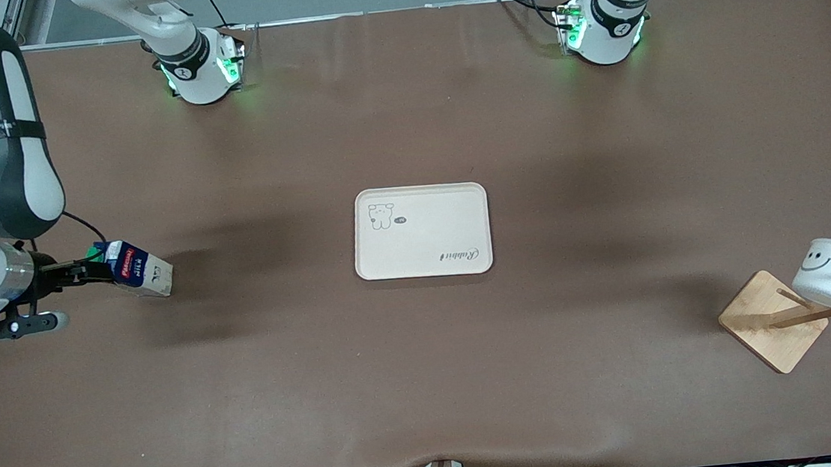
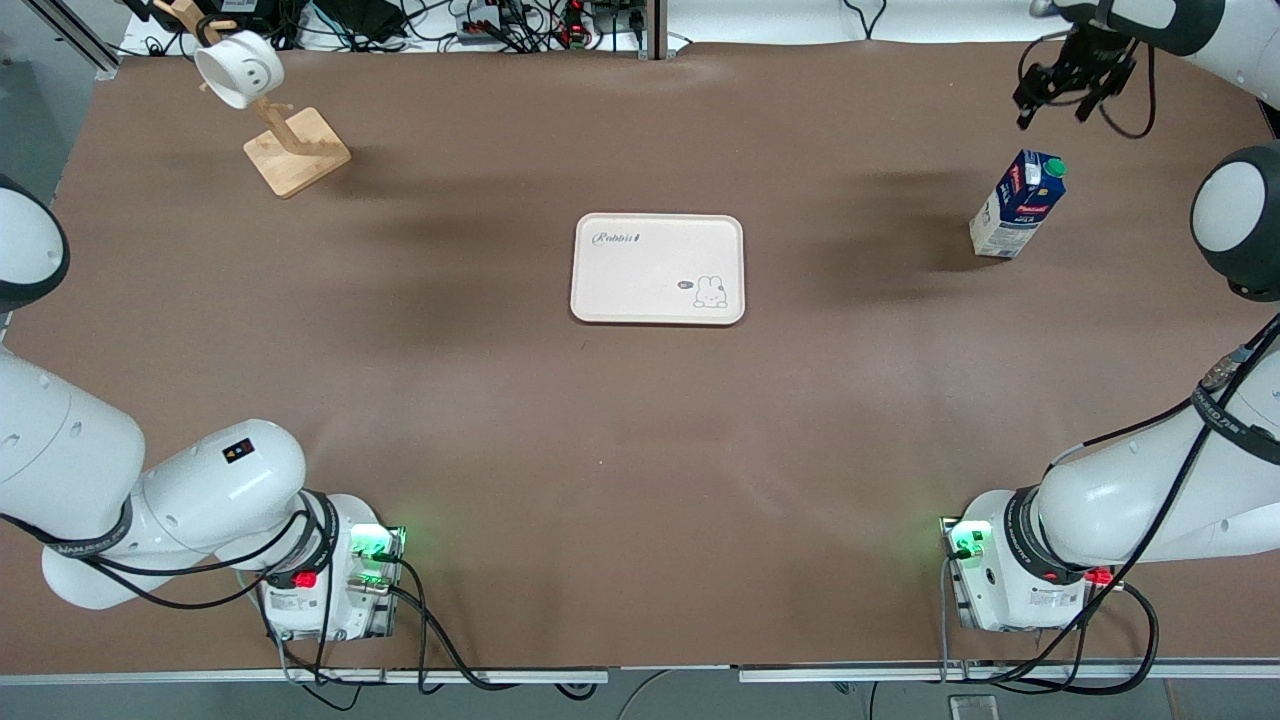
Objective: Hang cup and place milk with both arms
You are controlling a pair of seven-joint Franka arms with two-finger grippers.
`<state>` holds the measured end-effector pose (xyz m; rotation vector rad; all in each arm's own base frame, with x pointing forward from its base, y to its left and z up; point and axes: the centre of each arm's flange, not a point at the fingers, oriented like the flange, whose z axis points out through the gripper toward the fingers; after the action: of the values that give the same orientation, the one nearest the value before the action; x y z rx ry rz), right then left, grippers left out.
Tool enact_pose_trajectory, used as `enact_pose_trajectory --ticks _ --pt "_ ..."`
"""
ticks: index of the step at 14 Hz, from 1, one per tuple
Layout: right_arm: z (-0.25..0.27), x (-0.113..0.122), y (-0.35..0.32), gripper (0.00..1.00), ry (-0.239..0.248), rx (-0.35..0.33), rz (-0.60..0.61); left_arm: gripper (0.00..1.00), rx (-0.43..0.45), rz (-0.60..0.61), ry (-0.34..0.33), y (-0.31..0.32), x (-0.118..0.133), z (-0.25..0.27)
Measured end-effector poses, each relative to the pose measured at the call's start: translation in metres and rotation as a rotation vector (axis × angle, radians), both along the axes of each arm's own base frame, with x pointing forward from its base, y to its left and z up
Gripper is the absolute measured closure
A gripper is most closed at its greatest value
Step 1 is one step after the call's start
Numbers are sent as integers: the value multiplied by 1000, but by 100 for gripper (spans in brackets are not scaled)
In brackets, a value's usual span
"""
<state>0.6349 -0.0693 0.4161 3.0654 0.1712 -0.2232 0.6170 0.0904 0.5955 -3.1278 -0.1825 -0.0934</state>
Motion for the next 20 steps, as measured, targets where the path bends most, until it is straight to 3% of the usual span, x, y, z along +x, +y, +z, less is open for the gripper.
enact_pose_trajectory --ticks 4,9,12,15,17,20 --pt "105 6 16 0 -9 -24 17 0 1 -36 -5 -26 -3 10" --pt "197 -23 13 0 -48 7 -7 0 21 -83 1 -64 -17 31" --pt "224 -62 0 0 -97 31 -25 0 18 -86 21 -94 -26 30" --pt "219 -103 -16 0 -154 53 -46 0 -18 -70 41 -108 -34 24" --pt "210 -112 -19 0 -167 59 -50 0 -14 -44 49 -123 -43 23" --pt "219 -108 -14 0 -218 52 -35 0 -1 -46 57 -141 -59 24"
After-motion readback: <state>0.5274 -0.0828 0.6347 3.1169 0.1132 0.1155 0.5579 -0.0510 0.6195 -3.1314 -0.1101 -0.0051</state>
